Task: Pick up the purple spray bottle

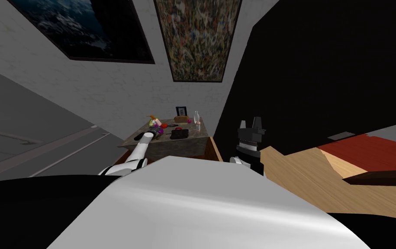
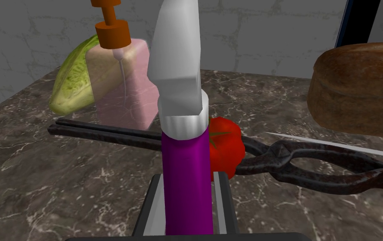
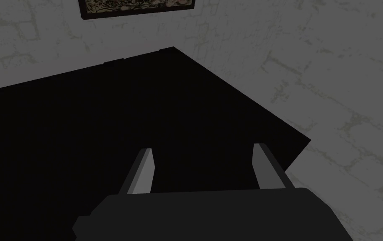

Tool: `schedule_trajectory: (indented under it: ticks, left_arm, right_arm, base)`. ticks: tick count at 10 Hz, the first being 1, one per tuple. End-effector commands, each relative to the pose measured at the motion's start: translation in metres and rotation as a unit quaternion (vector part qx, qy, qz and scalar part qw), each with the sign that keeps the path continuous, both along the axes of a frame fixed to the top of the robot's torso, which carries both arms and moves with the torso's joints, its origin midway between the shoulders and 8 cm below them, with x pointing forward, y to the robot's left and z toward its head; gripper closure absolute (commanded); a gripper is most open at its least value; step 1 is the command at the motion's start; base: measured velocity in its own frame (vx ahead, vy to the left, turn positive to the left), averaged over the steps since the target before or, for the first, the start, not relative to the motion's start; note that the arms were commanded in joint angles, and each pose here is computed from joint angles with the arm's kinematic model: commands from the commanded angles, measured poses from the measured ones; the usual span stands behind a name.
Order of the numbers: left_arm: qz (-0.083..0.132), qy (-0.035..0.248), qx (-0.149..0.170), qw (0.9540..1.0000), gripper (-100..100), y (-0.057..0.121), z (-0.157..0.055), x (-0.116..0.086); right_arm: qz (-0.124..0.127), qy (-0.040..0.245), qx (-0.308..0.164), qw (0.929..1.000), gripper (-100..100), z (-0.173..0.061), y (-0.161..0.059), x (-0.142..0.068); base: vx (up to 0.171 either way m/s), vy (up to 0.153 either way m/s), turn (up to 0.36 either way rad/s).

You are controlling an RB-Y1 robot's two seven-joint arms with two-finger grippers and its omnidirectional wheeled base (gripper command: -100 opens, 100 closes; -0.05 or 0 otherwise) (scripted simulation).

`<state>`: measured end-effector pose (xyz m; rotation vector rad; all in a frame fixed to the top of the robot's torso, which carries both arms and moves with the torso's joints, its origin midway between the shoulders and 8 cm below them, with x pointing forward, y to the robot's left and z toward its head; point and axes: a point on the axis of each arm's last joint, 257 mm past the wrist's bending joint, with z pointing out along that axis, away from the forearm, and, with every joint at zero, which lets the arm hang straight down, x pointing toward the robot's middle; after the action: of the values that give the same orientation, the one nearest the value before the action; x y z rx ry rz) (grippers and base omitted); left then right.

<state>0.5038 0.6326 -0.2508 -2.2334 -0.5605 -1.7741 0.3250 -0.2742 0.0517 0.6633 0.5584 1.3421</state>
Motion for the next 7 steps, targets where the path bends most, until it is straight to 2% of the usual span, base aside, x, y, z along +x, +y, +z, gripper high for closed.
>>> schedule_trajectory:
  ticks: [1,2,4,5,6,7]
  left_arm:
    - [0.006,0.012,0.001,0.9999,100,0.006,-0.013,-0.016]
    - [0.018,-0.006,-0.007,0.9998,100,0.016,-0.001,-0.026]
    - [0.023,0.012,-0.002,0.9997,100,0.022,-0.016,-0.047]
    - [0.033,-0.006,-0.004,0.9994,100,0.032,-0.002,-0.061]
    - [0.039,0.009,-0.004,0.9992,100,0.037,-0.015,-0.075]
    - [0.04,0.012,-0.003,0.9991,100,0.038,-0.017,-0.078]
  right_arm:
    - [0.0,0.0,0.0,1.0,0,0.0,0.0,0.0]
    - [0.0,0.0,0.0,1.0,0,0.0,0.0,0.0]
    - [0.0,0.0,0.0,1.0,0,0.0,0.0,0.0]
    - [0.0,0.0,0.0,1.0,0,0.0,0.0,0.0]
    - [0.0,0.0,0.0,1.0,0,0.0,0.0,0.0]
    - [0.0,0.0,0.0,1.0,0,0.0,0.0,0.0]
  base:
    - [0.021,-0.003,0.002]
    - [0.032,-0.017,-0.159]
    - [0.023,-0.007,-0.064]
    - [0.026,-0.012,-0.173]
    - [0.029,-0.011,-0.141]
    - [0.018,-0.003,-0.004]
